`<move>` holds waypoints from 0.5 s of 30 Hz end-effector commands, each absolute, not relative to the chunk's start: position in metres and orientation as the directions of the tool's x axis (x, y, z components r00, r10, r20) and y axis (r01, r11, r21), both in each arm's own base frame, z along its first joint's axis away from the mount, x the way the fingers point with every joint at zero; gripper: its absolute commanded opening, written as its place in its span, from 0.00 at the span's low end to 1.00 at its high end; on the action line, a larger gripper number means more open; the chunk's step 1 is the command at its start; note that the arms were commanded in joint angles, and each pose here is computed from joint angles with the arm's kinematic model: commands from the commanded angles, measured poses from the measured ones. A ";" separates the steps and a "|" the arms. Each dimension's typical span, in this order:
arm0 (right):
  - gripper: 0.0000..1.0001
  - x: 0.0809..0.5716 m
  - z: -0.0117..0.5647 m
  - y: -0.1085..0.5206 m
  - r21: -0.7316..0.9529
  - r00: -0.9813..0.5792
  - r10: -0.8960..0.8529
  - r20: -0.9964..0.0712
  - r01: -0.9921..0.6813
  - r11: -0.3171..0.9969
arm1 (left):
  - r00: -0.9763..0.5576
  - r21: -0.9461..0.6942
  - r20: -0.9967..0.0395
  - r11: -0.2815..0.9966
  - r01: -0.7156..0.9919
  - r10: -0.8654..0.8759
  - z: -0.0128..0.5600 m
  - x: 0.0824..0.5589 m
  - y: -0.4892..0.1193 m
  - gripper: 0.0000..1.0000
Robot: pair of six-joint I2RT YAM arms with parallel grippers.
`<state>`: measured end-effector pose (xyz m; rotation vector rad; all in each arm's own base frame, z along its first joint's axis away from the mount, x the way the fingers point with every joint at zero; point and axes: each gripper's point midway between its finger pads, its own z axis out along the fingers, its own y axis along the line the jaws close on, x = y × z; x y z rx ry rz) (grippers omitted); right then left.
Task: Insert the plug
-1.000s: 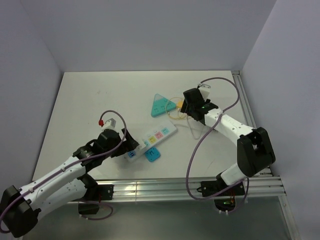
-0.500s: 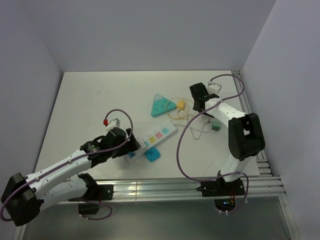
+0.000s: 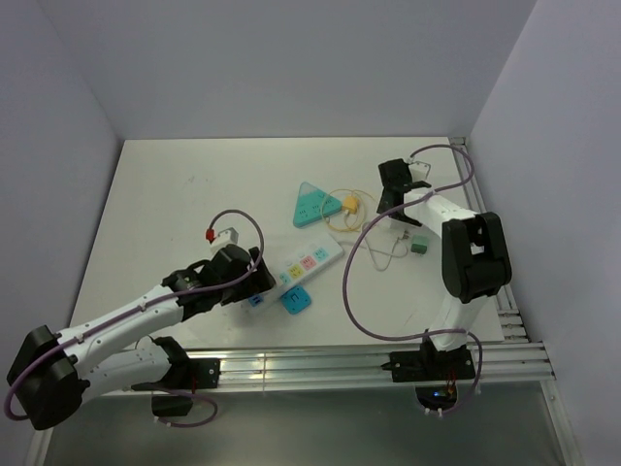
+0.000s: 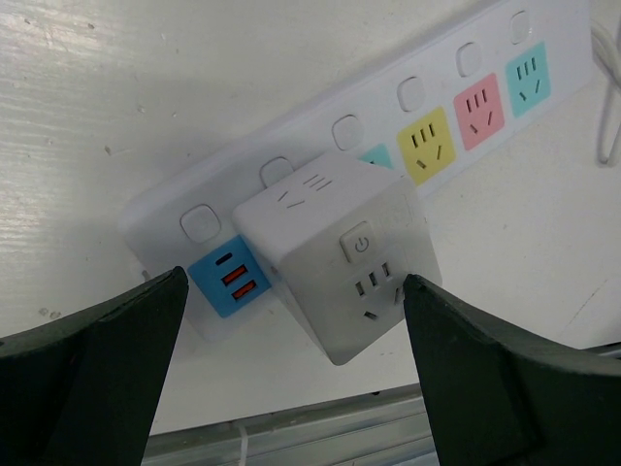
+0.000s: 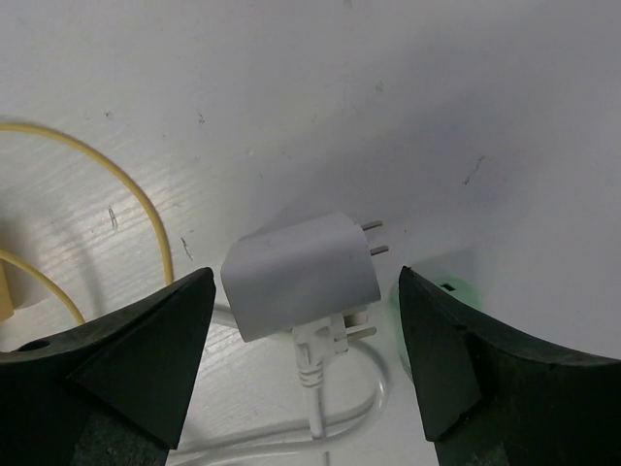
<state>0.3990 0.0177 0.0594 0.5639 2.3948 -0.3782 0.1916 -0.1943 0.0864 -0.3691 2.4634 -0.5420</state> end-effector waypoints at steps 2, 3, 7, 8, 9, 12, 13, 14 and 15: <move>0.83 0.414 0.066 0.023 -0.076 -0.696 0.284 -0.659 0.438 0.896 | -0.782 -0.463 -0.507 0.880 -0.110 -0.364 0.097 0.201 -0.203 0.99; 0.83 0.416 0.064 0.023 -0.072 -0.701 0.284 -0.654 0.431 0.899 | -0.783 -0.461 -0.505 0.880 -0.110 -0.362 0.097 0.201 -0.204 1.00; 0.76 0.417 0.058 0.026 -0.067 -0.718 0.281 -0.637 0.415 0.908 | -0.788 -0.439 -0.503 0.891 -0.121 -0.355 0.093 0.203 -0.203 0.99; 0.70 0.416 0.057 0.028 -0.061 -0.721 0.281 -0.633 0.409 0.910 | -0.790 -0.438 -0.503 0.891 -0.118 -0.352 0.094 0.202 -0.203 0.99; 0.68 0.417 0.057 0.028 -0.054 -0.719 0.283 -0.635 0.406 0.912 | -0.788 -0.433 -0.505 0.893 -0.120 -0.351 0.093 0.203 -0.202 0.99; 0.57 0.416 0.053 0.031 -0.042 -0.733 0.285 -0.617 0.393 0.919 | -0.790 -0.414 -0.507 0.902 -0.126 -0.343 0.091 0.204 -0.200 0.99; 0.56 0.416 0.052 0.030 -0.042 -0.735 0.288 -0.615 0.395 0.918 | -0.792 -0.405 -0.509 0.905 -0.126 -0.338 0.090 0.205 -0.198 1.00; 0.54 0.416 0.053 0.031 -0.035 -0.734 0.290 -0.614 0.392 0.919 | -0.793 -0.401 -0.508 0.907 -0.130 -0.338 0.088 0.205 -0.196 1.00; 0.54 0.416 0.056 0.032 -0.022 -0.729 0.291 -0.620 0.387 0.922 | -0.793 -0.396 -0.509 0.909 -0.131 -0.336 0.087 0.205 -0.194 0.99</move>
